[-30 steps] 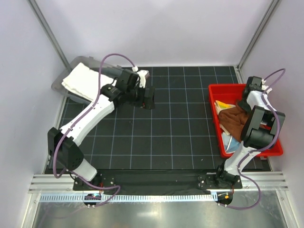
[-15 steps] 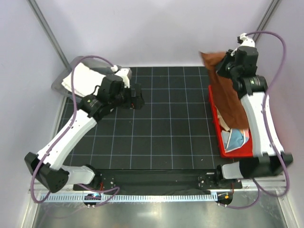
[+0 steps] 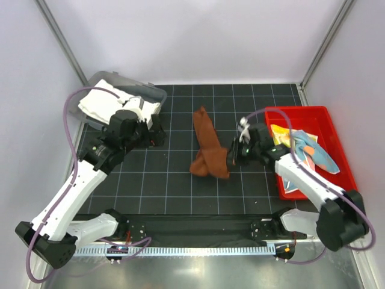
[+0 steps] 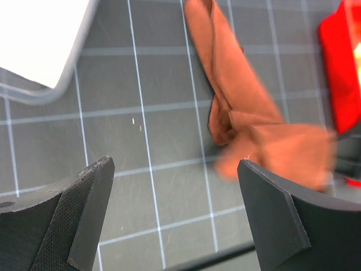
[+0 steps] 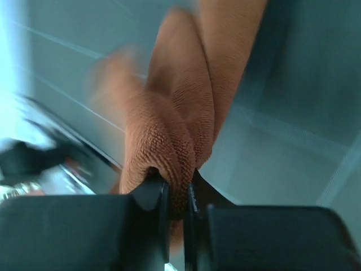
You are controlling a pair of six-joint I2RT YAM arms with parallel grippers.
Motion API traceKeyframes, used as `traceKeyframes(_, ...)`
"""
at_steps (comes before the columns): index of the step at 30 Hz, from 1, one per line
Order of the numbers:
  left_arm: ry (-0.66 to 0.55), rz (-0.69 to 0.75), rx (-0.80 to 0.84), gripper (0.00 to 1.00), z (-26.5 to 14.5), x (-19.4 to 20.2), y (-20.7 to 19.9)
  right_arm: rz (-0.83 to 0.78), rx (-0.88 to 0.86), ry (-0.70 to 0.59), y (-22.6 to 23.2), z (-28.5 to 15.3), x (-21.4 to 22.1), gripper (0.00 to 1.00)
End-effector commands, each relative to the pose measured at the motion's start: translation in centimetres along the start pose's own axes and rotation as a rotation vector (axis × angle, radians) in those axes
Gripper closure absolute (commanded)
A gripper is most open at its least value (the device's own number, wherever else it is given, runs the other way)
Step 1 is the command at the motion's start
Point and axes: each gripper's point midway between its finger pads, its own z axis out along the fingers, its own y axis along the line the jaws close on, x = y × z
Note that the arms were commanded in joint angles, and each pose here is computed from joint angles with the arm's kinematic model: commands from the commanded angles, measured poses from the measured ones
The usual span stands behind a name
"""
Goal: Fold and stack the towels
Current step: Move the towel to the center of the board, then flatten out the crumpled towel
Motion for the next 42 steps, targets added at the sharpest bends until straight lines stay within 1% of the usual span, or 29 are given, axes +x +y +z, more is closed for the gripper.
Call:
traceKeyframes(1,0.086,0.032,0.089,0.06,0.6,2.6,-1.0,0.056,0.089,0.117,-3.9,1.8,4.7,0.86)
traceKeyframes(2,0.126,0.04,0.096,0.08,1.1,3.9,-1.0,0.055,0.139,0.119,-4.9,1.9,4.8,0.84)
traceKeyframes(3,0.171,0.04,0.141,0.09,1.2,5.0,-1.6,0.051,0.231,0.087,-6.5,1.8,4.2,0.76)
traceKeyframes(5,0.243,0.032,0.157,0.13,2.2,7.4,-1.7,0.049,0.279,0.04,-7.0,1.7,2.8,0.75)
traceKeyframes(6,0.253,0.025,0.172,0.14,2.5,7.9,-2.1,0.048,0.295,0.009,-6.9,1.8,1.8,0.74)
traceKeyframes(7,0.269,0.023,0.181,0.15,2.9,8.6,-2.3,0.044,0.297,-0.031,-6.2,1.7,-0.1,0.73)
traceKeyframes(8,0.28,0.024,0.195,0.17,3.1,9.3,-2.7,0.069,0.34,-0.022,-6.9,2.3,-0.6,0.73)
traceKeyframes(9,0.275,0.01,0.209,0.17,3.7,9.9,-2.9,0.073,0.406,-0.071,-7.3,2.0,-2.9,0.73)
traceKeyframes(10,0.285,0.001,0.225,0.17,4.0,10.4,-3.2,0.094,0.44,-0.088,-8.2,2.1,-4.0,0.73)
traceKeyframes(11,0.293,-0.008,0.227,0.17,4.6,10.8,-3.3,0.123,0.49,-0.059,-10.0,3.3,-4.0,0.74)
traceKeyframes(12,0.288,-0.017,0.237,0.17,5.2,11.1,-3.5,0.129,0.498,-0.073,-10.4,3.8,-5.3,0.72)
traceKeyframes(13,0.292,-0.036,0.254,0.17,5.5,11.1,-4.0,0.162,0.527,-0.052,-12.1,4.1,-5.6,0.67)
traceKeyframes(14,0.321,-0.047,0.242,0.18,6.6,11.9,-4.0,0.174,0.563,0.008,-13.8,5.3,-4.7,0.6)
traceKeyframes(15,0.312,-0.064,0.262,0.18,7.1,11.4,-4.7,0.18,0.578,0.026,-14.4,5.5,-5.0,0.49)
traceKeyframes(17,0.346,-0.056,0.287,0.2,8.4,12.3,-5.6,0.172,0.581,0.046,-15.0,5.8,-5.1,0.43)
traceKeyframes(19,0.314,-0.028,0.311,0.21,9.5,11.7,-6.7,0.132,0.608,0.035,-14.7,4.6,-6.0,0.39)
traceKeyframes(21,0.295,-0.022,0.32,0.21,11.1,11.3,-7.3,0.105,0.669,-0.002,-14.2,1.9,-7.0,0.39)
traceKeyframes(22,0.269,-0.022,0.345,0.22,11.6,10.3,-8.1,0.099,0.674,-0.023,-13.8,1.1,-7.3,0.39)
traceKeyframes(25,0.297,-0.03,0.399,0.28,14.0,10.8,-9.8,0.06,0.663,-0.087,-12.5,-0.8,-7.6,0.42)
traceKeyframes(26,0.303,-0.042,0.418,0.32,14.3,10.5,-10.6,0.055,0.645,-0.085,-12.1,-0.8,-7.5,0.43)
traceKeyframes(27,0.344,-0.046,0.427,0.32,14.9,11.7,-11.0,0.06,0.635,-0.075,-11.9,-0.9,-7.1,0.45)
traceKeyframes(29,0.358,-0.025,0.464,0.33,14.8,13.0,-12.8,0.078,0.617,-0.07,-11.5,-1.0,-6.5,0.46)
traceKeyframes(30,0.353,-0.017,0.455,0.33,15.1,13.4,-13.2,0.071,0.561,-0.055,-10.7,-0.3,-5.8,0.46)
traceKeyframes(31,0.361,-0.012,0.447,0.33,15.5,14.1,-13.4,0.049,0.54,-0.077,-10.1,-0.4,-5.9,0.46)
traceKeyframes(33,0.345,-0.015,0.463,0.35,15.8,14.2,-14.9,0.004,0.506,-0.079,-9.5,0.4,-5.4,0.52)
traceKeyframes(35,0.37,-0.03,0.451,0.38,16.6,15.2,-15.2,-0.024,0.461,-0.039,-8.9,1.2,-4.5,0.57)
traceKeyframes(37,0.387,-0.034,0.419,0.39,17.4,15.8,-15.4,-0.057,0.449,-0.004,-8.7,1.9,-2.9,0.58)
traceKeyframes(39,0.397,-0.036,0.391,0.4,17.6,16.6,-15.3,-0.003,0.498,0.005,-9.9,1.9,-1.1,0.58)
traceKeyframes(42,0.404,-0.03,0.355,0.4,18.0,17.6,-15.1,0.123,0.512,-0.004,-10.8,2.4,0.8,0.55)
